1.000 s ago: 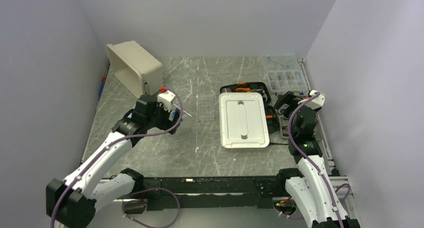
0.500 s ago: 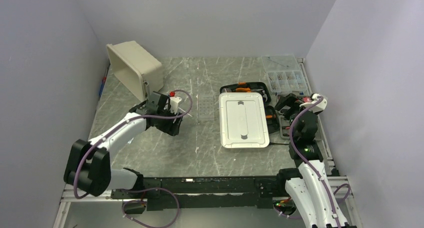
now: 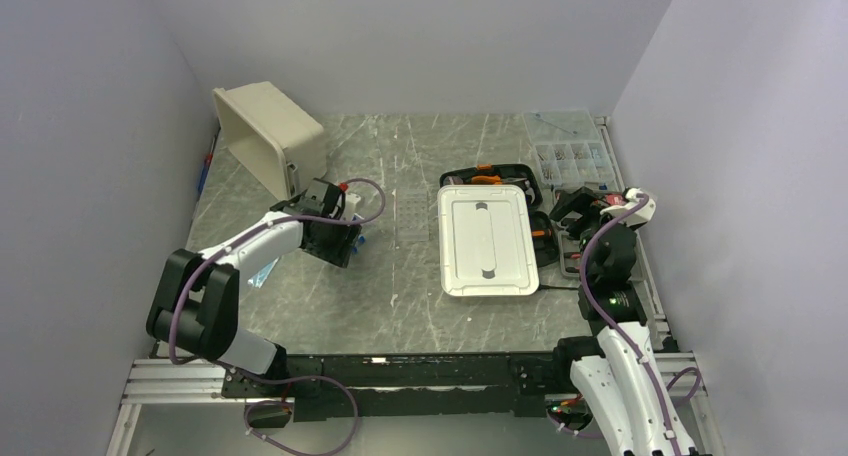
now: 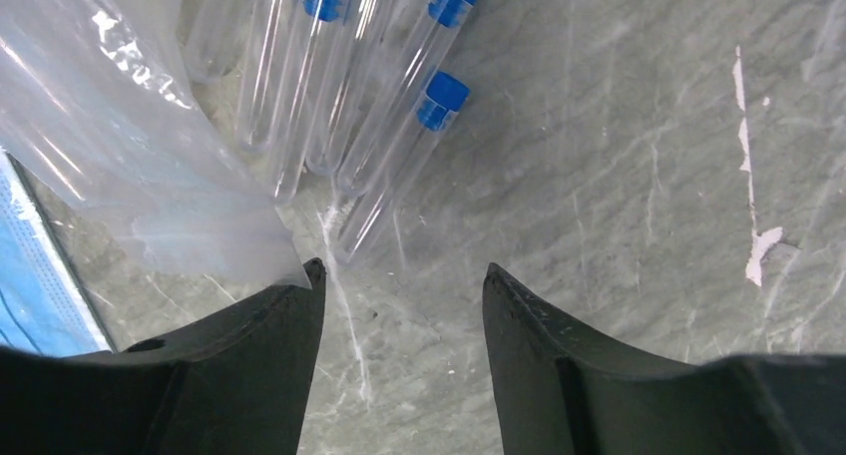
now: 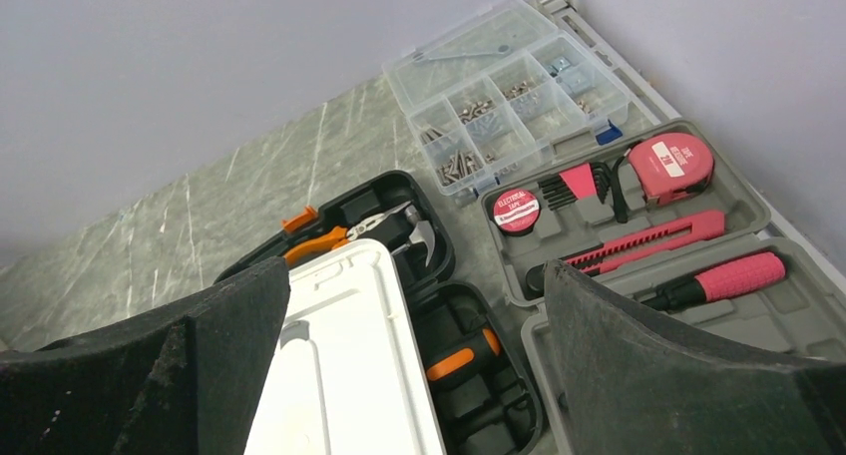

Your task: Organize the chemistry lab equipment

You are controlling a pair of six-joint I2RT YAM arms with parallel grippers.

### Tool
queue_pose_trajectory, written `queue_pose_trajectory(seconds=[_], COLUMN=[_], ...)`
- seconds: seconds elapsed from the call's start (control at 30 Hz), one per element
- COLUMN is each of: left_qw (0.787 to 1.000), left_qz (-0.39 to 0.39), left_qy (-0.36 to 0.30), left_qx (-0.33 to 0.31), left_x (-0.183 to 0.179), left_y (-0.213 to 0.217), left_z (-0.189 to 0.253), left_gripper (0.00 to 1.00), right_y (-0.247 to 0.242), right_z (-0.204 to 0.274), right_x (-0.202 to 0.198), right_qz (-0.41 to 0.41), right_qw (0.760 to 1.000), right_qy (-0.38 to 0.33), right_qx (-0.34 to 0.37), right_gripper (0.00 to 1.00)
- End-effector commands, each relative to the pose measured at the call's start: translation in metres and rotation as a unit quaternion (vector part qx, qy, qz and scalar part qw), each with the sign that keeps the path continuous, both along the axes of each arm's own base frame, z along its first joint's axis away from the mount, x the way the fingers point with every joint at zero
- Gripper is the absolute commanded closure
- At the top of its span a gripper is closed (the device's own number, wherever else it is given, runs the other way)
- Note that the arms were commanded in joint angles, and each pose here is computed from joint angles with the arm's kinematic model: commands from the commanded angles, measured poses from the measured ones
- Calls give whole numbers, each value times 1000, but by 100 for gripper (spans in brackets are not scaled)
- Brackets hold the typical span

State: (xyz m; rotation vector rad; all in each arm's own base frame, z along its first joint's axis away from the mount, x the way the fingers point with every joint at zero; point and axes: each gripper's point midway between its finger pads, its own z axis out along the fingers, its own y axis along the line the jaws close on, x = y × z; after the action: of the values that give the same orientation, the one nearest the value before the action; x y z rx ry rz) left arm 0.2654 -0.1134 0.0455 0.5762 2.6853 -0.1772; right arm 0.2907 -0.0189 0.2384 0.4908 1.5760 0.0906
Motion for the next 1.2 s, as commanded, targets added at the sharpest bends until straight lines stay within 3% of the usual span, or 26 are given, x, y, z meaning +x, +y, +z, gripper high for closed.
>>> queue_pose_trajectory(seconds=[0.0, 0.5, 0.83, 1.17], left_qw=[1000, 999, 998, 996], left_qz=[10, 10, 19, 14], left_qy=[-8, 36, 45, 75], left_qx=[9, 28, 39, 50], left_x=[13, 15, 6, -5], left_y=[1, 1, -3, -7], left_z=[5, -16, -19, -30], left_gripper=[38, 47, 66, 61], right_y=[2, 3, 2, 1], right_z=[15, 16, 17, 17], right_x=[1, -1, -2, -3], right_qz=[3, 7, 2, 0], right_qw=[999, 999, 999, 999], right_qy=[-31, -35, -37, -37], right_qx=[7, 10, 9, 9], right_gripper=[0, 0, 0, 0])
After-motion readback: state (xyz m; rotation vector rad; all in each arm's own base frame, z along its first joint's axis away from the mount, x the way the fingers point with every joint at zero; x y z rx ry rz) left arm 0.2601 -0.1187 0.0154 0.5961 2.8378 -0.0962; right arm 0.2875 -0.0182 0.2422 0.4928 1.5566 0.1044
